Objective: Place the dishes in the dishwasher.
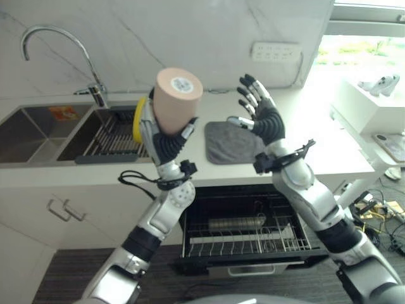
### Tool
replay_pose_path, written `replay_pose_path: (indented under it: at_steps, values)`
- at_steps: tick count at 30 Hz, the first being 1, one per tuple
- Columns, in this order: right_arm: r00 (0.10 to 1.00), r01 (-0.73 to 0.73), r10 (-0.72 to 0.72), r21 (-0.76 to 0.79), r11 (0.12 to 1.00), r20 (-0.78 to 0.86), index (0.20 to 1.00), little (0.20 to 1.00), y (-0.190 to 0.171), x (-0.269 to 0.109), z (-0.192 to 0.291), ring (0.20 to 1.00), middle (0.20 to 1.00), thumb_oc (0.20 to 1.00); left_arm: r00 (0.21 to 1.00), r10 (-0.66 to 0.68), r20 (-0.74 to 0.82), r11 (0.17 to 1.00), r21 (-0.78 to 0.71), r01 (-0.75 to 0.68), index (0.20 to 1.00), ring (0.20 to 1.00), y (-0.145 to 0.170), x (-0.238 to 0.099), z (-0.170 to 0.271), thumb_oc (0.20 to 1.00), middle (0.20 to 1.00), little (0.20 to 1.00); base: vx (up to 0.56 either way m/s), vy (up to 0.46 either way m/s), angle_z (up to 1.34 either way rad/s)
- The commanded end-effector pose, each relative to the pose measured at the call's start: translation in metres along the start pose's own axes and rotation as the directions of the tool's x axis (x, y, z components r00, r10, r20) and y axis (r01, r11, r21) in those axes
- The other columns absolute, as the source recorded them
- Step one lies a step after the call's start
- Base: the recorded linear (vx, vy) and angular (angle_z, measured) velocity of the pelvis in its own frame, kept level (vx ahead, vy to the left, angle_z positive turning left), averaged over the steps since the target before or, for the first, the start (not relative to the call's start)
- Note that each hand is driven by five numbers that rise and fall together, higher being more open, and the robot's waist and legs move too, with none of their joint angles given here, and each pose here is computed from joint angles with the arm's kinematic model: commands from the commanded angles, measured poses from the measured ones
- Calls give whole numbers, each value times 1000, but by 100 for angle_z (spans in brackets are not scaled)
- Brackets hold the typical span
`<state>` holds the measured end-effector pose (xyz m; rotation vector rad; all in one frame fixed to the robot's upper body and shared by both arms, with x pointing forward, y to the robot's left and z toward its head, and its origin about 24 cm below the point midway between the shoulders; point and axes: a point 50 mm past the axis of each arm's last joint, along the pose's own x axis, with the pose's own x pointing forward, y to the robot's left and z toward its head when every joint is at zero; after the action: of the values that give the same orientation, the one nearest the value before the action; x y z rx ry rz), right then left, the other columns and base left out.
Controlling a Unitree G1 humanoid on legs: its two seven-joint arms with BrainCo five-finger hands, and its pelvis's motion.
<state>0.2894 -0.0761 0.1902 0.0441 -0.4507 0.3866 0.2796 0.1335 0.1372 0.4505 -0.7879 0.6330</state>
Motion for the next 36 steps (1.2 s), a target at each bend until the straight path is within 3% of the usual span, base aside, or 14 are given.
replay_pose_path:
  at_steps: [1, 12, 30, 36]
  values:
    - [991, -52, 44, 65, 997, 123, 1000, 1000, 12, 20, 30, 1000, 1000, 1000, 992, 2, 129, 999, -35, 2, 200, 200, -18, 27, 17, 200, 200, 200, 0, 0, 0]
    - [985, -150, 138, 121, 981, 105, 1000, 1000, 40, 32, 38, 1000, 1000, 1000, 987, -21, 157, 998, -48, 29, 200, 200, -28, 24, 24, 200, 200, 200, 12, 5, 4]
    - [993, -98, 109, 216, 972, -36, 1000, 1000, 48, 45, 15, 1000, 1000, 1000, 966, -53, 252, 990, -117, 85, 200, 200, -42, 24, 55, 200, 200, 200, 20, 0, 2]
    - [998, -70, 68, 158, 985, 17, 1000, 1000, 45, 49, 22, 1000, 1000, 1000, 970, -103, 220, 986, -107, 129, 200, 200, -46, 17, 51, 200, 200, 200, 28, 10, 9]
